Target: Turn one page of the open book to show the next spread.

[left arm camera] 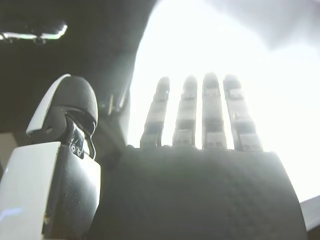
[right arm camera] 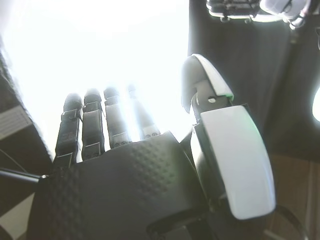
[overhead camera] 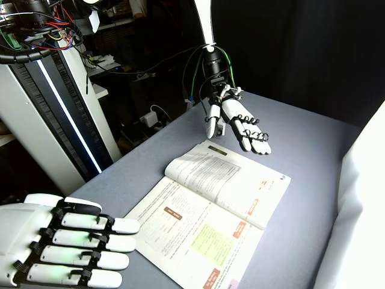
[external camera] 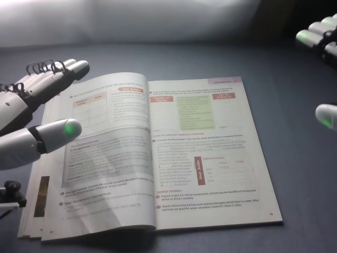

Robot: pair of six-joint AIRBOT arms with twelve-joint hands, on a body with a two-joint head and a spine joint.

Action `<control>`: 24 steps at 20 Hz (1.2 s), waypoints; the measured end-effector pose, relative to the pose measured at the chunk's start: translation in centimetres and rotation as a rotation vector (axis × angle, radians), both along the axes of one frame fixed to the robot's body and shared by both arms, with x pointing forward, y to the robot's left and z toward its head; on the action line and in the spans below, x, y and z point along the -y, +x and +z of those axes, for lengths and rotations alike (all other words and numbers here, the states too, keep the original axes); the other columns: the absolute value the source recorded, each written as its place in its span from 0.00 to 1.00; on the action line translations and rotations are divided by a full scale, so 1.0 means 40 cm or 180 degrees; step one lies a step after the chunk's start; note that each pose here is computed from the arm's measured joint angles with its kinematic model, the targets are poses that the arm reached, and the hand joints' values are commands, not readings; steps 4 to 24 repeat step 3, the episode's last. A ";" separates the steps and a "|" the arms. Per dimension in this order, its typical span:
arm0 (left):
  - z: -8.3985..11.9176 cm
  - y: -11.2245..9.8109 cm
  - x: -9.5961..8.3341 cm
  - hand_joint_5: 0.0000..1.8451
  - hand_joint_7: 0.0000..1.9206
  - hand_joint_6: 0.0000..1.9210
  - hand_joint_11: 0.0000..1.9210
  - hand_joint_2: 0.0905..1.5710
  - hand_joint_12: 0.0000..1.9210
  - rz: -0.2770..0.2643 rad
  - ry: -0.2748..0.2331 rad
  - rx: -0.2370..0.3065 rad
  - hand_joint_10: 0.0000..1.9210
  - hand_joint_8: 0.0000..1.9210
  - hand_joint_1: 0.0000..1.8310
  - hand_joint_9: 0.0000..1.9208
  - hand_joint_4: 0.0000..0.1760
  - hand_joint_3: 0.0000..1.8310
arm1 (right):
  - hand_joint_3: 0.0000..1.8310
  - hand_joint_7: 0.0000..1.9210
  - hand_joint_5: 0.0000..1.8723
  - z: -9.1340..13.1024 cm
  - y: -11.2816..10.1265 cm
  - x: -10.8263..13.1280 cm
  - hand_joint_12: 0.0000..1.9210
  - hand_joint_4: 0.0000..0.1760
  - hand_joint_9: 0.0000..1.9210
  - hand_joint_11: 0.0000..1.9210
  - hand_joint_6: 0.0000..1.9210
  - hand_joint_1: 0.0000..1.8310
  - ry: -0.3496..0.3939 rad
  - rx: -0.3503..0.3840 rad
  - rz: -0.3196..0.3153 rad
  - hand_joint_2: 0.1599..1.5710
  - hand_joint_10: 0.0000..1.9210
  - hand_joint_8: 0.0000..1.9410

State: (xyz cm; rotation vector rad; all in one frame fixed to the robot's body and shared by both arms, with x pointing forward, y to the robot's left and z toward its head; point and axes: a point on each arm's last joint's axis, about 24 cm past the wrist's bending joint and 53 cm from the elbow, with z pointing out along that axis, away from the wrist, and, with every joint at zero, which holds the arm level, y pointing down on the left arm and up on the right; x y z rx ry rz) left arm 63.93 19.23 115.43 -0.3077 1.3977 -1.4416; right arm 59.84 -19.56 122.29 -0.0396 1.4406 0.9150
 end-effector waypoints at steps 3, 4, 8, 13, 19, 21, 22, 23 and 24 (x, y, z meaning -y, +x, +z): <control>0.003 -0.008 -0.023 0.00 0.00 0.00 0.00 0.90 0.00 0.0112 -0.0074 0.0038 0.00 0.00 0.14 0.00 0.47 0.00 | 0.00 0.00 0.00 0.043 -0.012 0.012 0.00 0.10 0.00 0.00 0.00 0.03 0.0185 0.0188 -0.0036 0.85 0.00 0.00; 0.003 -0.008 -0.023 0.00 0.00 0.00 0.00 0.90 0.00 0.0112 -0.0074 0.0038 0.00 0.00 0.14 0.00 0.47 0.00 | 0.00 0.00 0.00 0.043 -0.012 0.012 0.00 0.10 0.00 0.00 0.00 0.03 0.0185 0.0188 -0.0036 0.85 0.00 0.00; 0.003 -0.008 -0.023 0.00 0.00 0.00 0.00 0.90 0.00 0.0112 -0.0074 0.0038 0.00 0.00 0.14 0.00 0.47 0.00 | 0.00 0.00 0.00 0.043 -0.012 0.012 0.00 0.10 0.00 0.00 0.00 0.03 0.0185 0.0188 -0.0036 0.85 0.00 0.00; 0.003 -0.008 -0.023 0.00 0.00 0.00 0.00 0.90 0.00 0.0112 -0.0074 0.0038 0.00 0.00 0.14 0.00 0.47 0.00 | 0.00 0.00 0.00 0.043 -0.012 0.012 0.00 0.10 0.00 0.00 0.00 0.03 0.0185 0.0188 -0.0036 0.85 0.00 0.00; 0.003 -0.008 -0.023 0.00 0.00 0.00 0.00 0.90 0.00 0.0112 -0.0074 0.0038 0.00 0.00 0.14 0.00 0.47 0.00 | 0.00 0.00 0.00 0.043 -0.012 0.012 0.00 0.10 0.00 0.00 0.00 0.03 0.0185 0.0188 -0.0036 0.85 0.00 0.00; 0.003 -0.008 -0.023 0.00 0.00 0.00 0.00 0.90 0.00 0.0112 -0.0074 0.0038 0.00 0.00 0.14 0.00 0.47 0.00 | 0.00 0.00 0.00 0.043 -0.012 0.012 0.00 0.10 0.00 0.00 0.00 0.03 0.0185 0.0188 -0.0036 0.85 0.00 0.00; 0.003 -0.008 -0.023 0.00 0.00 0.00 0.00 0.90 0.00 0.0112 -0.0074 0.0038 0.00 0.00 0.14 0.00 0.47 0.00 | 0.00 0.00 0.00 0.043 -0.012 0.012 0.00 0.10 0.00 0.00 0.00 0.03 0.0185 0.0188 -0.0036 0.85 0.00 0.00; 0.003 -0.008 -0.023 0.00 0.00 0.00 0.00 0.90 0.00 0.0112 -0.0074 0.0038 0.00 0.00 0.14 0.00 0.47 0.00 | 0.00 0.00 0.00 0.043 -0.012 0.012 0.00 0.10 0.00 0.00 0.00 0.03 0.0185 0.0188 -0.0036 0.85 0.00 0.00; 0.003 -0.008 -0.023 0.00 0.00 0.00 0.00 0.90 0.00 0.0112 -0.0074 0.0038 0.00 0.00 0.14 0.00 0.47 0.00 | 0.00 0.00 0.00 0.043 -0.012 0.012 0.00 0.10 0.00 0.00 0.00 0.03 0.0185 0.0188 -0.0036 0.85 0.00 0.00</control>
